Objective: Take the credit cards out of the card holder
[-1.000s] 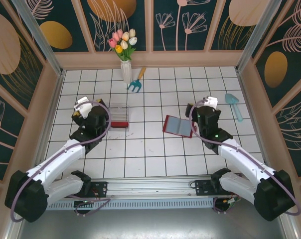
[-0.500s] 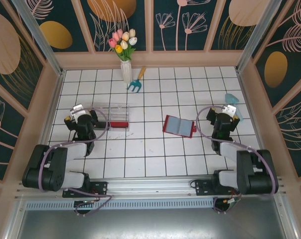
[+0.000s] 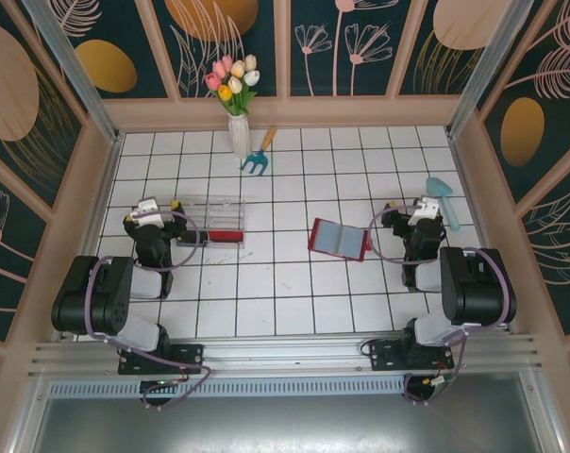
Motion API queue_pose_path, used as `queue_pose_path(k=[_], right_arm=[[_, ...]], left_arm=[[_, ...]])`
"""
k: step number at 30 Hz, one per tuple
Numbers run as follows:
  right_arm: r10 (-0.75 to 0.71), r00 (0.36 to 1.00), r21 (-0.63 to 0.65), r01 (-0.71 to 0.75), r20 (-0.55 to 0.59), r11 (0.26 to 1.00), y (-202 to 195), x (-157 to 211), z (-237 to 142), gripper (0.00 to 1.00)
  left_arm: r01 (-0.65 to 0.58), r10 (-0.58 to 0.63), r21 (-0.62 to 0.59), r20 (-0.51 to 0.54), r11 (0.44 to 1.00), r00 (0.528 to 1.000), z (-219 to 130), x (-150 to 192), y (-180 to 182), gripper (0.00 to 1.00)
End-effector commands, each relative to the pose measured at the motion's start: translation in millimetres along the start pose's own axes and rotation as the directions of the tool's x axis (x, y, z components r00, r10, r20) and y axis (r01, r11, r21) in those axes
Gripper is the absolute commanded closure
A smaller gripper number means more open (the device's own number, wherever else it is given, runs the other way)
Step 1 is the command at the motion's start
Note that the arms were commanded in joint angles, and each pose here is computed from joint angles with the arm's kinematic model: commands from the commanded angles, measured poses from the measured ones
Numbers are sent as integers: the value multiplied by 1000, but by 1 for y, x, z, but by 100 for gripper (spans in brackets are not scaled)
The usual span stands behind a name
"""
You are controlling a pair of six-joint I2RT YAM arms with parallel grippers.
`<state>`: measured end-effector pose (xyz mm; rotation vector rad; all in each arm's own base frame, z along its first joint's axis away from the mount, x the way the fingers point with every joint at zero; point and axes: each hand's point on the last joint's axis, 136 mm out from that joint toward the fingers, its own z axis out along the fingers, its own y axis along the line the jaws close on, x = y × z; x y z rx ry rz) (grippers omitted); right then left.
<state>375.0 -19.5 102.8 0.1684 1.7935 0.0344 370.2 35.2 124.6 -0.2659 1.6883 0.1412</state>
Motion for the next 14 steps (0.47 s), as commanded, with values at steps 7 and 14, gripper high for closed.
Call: queue_pose_path(k=[7,14], right_arm=[[-17,997,-85,23,71,996,15,-16,-2,1],[-17,997,-86,23,70,996,15,-15,-2,1]], left_arm=[[3,-6,47,58,999,998,-2,-13,-7,1],[3,-6,49,58,999,998,-2,-13,-7,1]])
